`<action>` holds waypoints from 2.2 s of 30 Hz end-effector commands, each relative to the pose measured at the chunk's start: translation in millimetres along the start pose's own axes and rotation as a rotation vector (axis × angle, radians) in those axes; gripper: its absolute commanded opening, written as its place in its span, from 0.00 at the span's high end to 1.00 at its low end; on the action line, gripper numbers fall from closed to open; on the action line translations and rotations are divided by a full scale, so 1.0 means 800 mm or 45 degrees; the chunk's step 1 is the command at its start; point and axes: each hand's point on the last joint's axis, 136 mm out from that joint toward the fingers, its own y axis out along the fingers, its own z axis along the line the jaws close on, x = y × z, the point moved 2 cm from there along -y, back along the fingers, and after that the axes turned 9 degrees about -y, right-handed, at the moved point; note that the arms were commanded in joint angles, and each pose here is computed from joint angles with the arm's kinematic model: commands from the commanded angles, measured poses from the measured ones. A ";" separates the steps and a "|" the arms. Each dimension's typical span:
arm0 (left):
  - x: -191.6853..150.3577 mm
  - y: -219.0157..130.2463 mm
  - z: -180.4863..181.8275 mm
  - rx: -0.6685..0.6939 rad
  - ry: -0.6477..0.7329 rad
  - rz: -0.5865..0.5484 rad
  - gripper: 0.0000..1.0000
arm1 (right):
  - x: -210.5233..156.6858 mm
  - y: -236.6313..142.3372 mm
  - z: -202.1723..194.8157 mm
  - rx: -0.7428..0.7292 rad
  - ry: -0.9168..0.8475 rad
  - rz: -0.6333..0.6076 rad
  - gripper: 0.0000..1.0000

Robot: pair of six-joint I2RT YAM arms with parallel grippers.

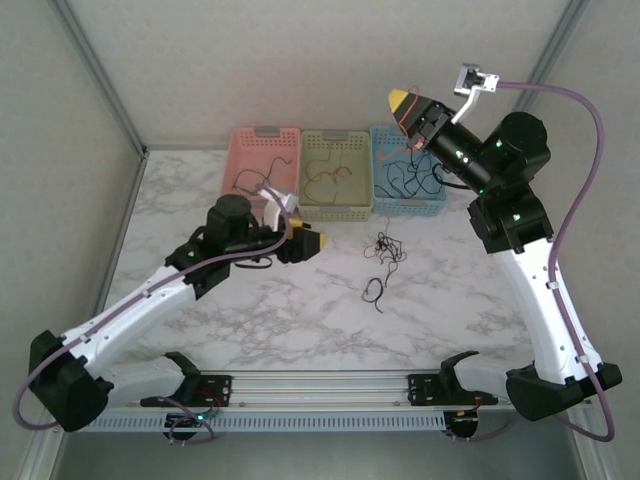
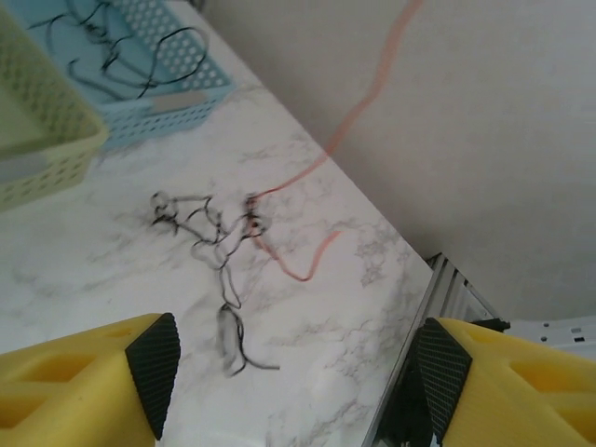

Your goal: Untangle the cables

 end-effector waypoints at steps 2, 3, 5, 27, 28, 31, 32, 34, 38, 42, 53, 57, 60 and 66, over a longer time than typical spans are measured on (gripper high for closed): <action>0.012 0.034 -0.037 -0.081 0.202 -0.003 0.28 | 0.001 -0.002 0.003 0.006 0.029 -0.025 1.00; 0.014 0.043 -0.042 -0.092 0.245 -0.017 0.28 | -0.001 -0.002 0.001 -0.003 0.033 -0.020 1.00; 0.013 0.060 -0.053 -0.127 0.348 -0.045 0.28 | -0.004 -0.002 -0.001 -0.015 0.036 -0.008 1.00; 0.062 0.132 -0.049 -0.072 0.377 -0.155 0.90 | -0.030 -0.009 -0.019 -0.082 0.063 0.049 1.00; 0.062 0.130 -0.047 -0.057 0.372 -0.157 0.98 | -0.029 -0.010 -0.019 -0.083 0.058 0.049 1.00; 0.063 0.121 -0.050 -0.055 0.374 -0.176 1.00 | -0.034 -0.011 -0.022 -0.097 0.044 0.061 1.00; 0.065 0.116 -0.053 -0.060 0.378 -0.185 1.00 | -0.036 -0.011 -0.027 -0.118 0.038 0.065 1.00; 0.068 0.106 -0.060 -0.075 0.391 -0.199 1.00 | -0.044 -0.014 -0.037 -0.168 0.030 0.079 1.00; 0.068 0.085 -0.070 -0.071 0.403 -0.185 1.00 | -0.067 -0.019 -0.067 -0.292 -0.047 0.128 1.00; 0.065 0.054 -0.084 -0.086 0.386 -0.174 1.00 | -0.115 -0.033 -0.143 -0.619 -0.147 0.257 0.83; 0.096 -0.063 -0.122 0.006 0.399 -0.359 1.00 | -0.303 -0.089 -0.259 -0.828 -0.198 0.723 0.25; 0.094 -0.075 -0.119 0.058 0.397 -0.339 1.00 | -0.354 -0.094 -0.245 -0.588 -0.145 0.737 0.24; 0.096 -0.081 -0.118 0.083 0.394 -0.343 1.00 | -0.384 -0.101 -0.243 -0.498 -0.115 0.729 0.22; 0.096 -0.081 -0.116 0.104 0.389 -0.328 1.00 | -0.410 -0.117 -0.255 -0.533 -0.100 0.787 0.19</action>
